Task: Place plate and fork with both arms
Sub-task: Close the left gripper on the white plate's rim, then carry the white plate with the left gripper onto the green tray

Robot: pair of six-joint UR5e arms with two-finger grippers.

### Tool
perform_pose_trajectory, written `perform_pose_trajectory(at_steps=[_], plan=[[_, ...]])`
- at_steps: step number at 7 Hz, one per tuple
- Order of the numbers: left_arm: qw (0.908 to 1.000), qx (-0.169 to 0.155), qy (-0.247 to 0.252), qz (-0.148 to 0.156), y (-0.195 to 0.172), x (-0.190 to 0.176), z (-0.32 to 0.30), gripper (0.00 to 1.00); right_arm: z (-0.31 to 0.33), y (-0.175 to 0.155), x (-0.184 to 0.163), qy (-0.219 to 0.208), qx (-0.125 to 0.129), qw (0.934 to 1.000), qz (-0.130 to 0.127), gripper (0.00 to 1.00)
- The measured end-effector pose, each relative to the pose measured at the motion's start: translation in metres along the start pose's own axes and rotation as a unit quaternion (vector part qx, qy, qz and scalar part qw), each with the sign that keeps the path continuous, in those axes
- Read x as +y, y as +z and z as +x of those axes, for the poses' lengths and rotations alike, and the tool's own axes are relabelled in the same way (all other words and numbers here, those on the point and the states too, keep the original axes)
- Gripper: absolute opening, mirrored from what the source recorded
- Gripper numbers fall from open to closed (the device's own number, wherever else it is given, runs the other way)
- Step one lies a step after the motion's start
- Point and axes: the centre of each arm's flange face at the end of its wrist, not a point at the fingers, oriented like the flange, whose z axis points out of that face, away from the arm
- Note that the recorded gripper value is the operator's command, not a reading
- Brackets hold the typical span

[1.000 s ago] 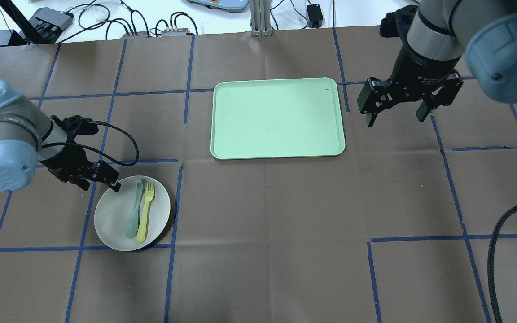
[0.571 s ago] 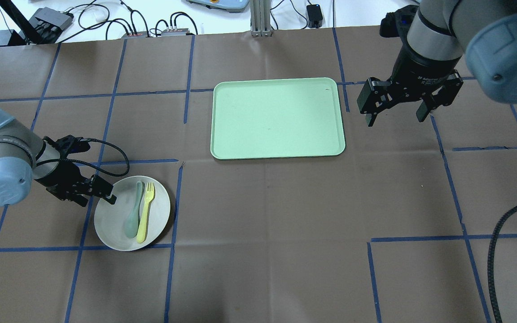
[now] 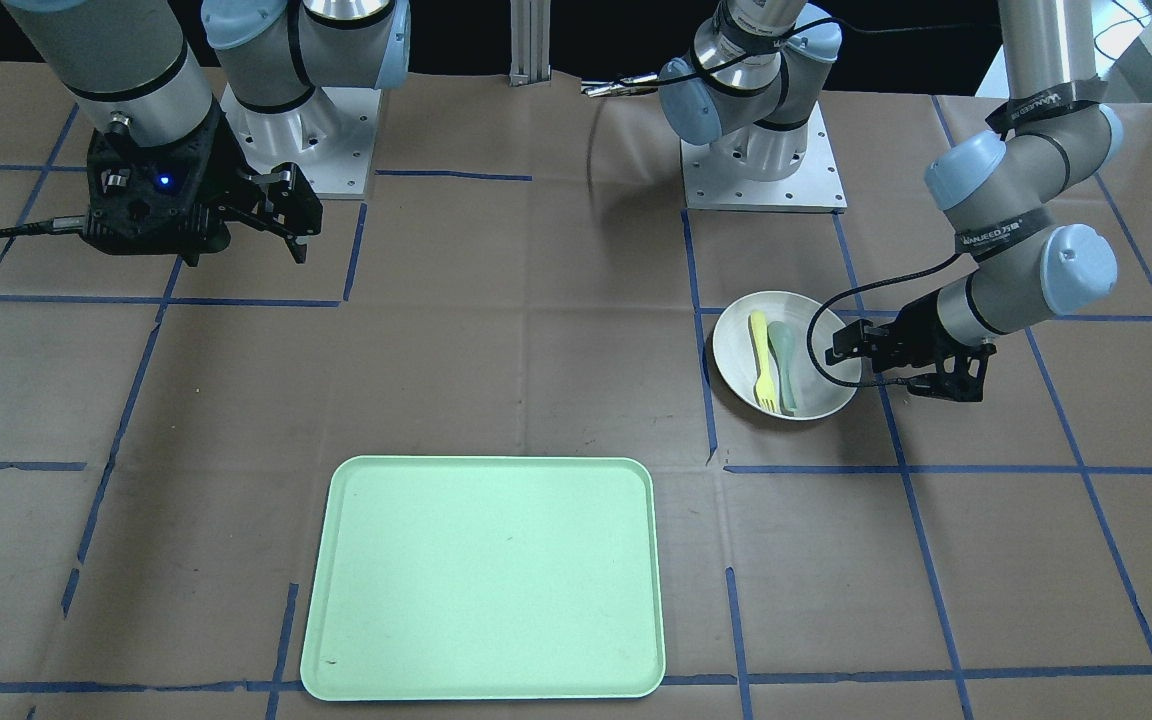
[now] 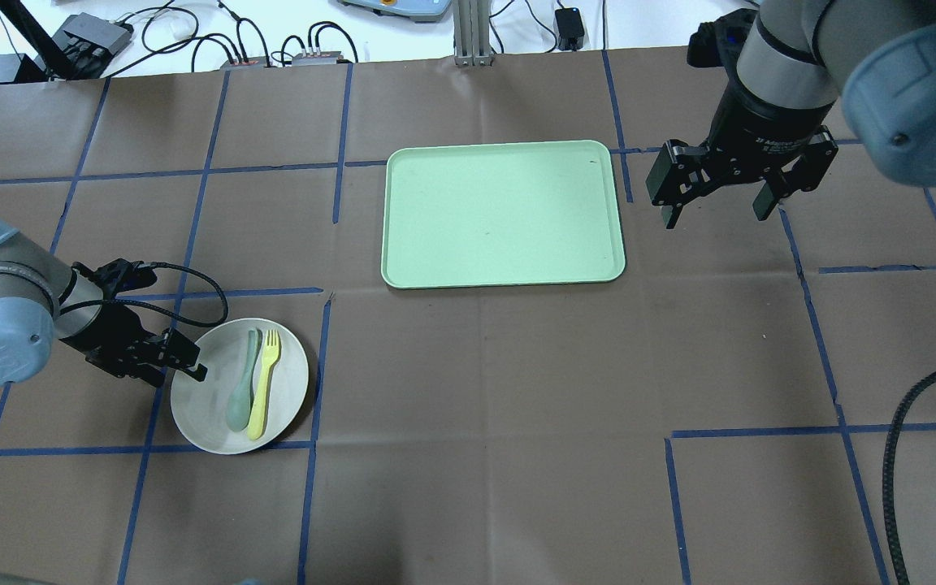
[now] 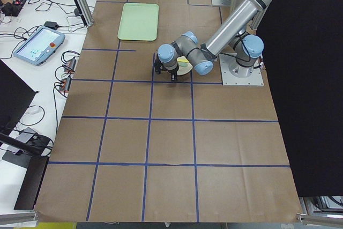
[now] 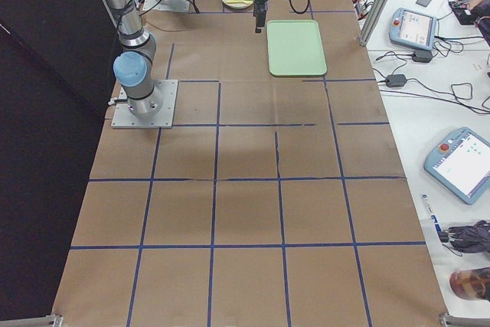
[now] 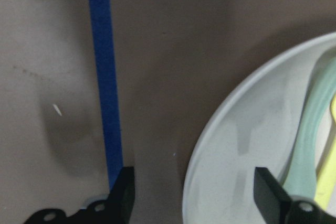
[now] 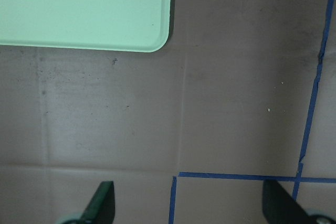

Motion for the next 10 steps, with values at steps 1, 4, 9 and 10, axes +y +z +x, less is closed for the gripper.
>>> perform_pose_trajectory(at_steps=[1, 4, 9, 10], plan=[[1.0000, 0.002, -0.001, -0.002, 0.002, 0.001, 0.001, 0.09, 0.000, 0.000, 0.000, 0.000, 0.000, 1.0000, 0.000, 1.00], [1.0000, 0.002, 0.001, -0.003, 0.001, 0.002, 0.002, 0.00, 0.000, 0.000, 0.000, 0.000, 0.000, 1.0000, 0.000, 1.00], [0.9968, 0.047, -0.005, 0.065, -0.029, -0.015, 0.087, 0.00, 0.000, 0.000, 0.000, 0.000, 0.000, 1.0000, 0.000, 1.00], [0.9959, 0.053, -0.018, 0.071, -0.035, -0.028, 0.130, 0.00, 0.000, 0.000, 0.000, 0.000, 0.000, 1.0000, 0.000, 1.00]])
